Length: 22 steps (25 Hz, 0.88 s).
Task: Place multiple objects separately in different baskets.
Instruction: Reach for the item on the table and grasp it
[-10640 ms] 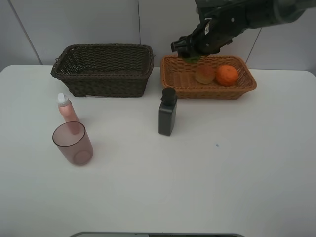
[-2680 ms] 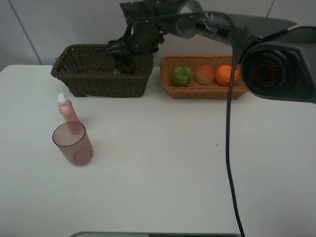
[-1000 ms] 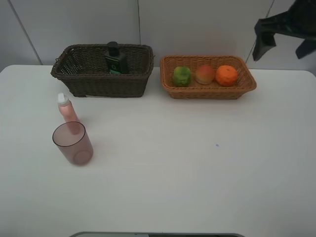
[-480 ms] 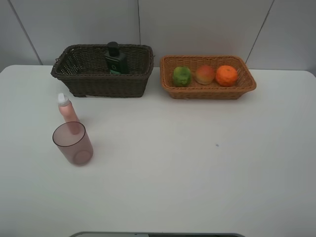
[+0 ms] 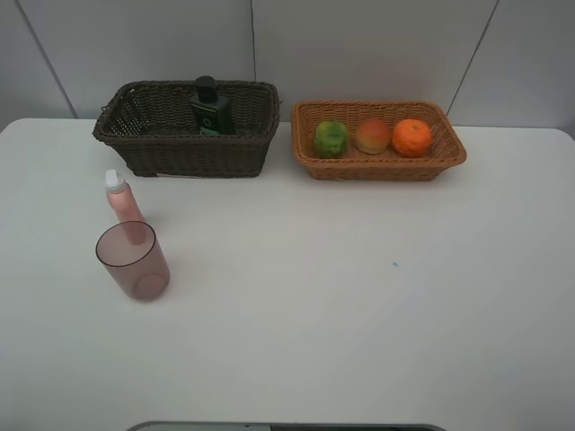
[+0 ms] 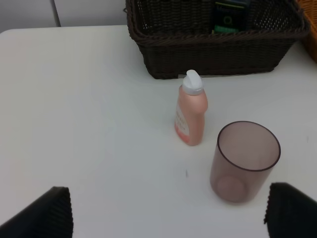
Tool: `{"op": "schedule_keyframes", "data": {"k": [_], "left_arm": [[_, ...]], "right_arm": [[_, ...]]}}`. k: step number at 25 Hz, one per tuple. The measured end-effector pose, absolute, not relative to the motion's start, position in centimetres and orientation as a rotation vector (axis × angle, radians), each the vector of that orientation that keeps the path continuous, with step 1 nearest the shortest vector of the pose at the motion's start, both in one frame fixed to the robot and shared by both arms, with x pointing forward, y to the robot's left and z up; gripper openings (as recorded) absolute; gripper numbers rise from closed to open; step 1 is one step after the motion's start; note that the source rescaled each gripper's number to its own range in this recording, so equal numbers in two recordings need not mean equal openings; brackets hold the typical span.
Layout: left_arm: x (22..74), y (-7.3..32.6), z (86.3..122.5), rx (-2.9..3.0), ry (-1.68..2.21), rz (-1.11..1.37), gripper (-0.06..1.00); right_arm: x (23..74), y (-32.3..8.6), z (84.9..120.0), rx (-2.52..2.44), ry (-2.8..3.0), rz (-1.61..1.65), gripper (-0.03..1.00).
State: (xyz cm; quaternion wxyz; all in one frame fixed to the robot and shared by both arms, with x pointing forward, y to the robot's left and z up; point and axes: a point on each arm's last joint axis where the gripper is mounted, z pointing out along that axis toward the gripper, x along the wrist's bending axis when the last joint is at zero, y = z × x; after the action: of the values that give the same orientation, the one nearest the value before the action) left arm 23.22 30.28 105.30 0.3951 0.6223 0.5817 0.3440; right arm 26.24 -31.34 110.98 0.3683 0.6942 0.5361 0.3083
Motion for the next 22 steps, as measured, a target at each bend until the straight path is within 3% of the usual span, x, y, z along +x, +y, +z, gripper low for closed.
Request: {"op": "schedule_keyframes", "data": {"k": [9,22], "left_arm": [[23.2,30.3,105.3,1.578,1.475,0.872,0.99],[23.2,30.3,105.3,1.578,1.475,0.872,0.99]], "right_arm": [[23.3,-30.9,106.0,1.612,1.439,0.820,0.90],[23.1,-30.4,105.8,1.571,1.459,0.892,0.90]]}}
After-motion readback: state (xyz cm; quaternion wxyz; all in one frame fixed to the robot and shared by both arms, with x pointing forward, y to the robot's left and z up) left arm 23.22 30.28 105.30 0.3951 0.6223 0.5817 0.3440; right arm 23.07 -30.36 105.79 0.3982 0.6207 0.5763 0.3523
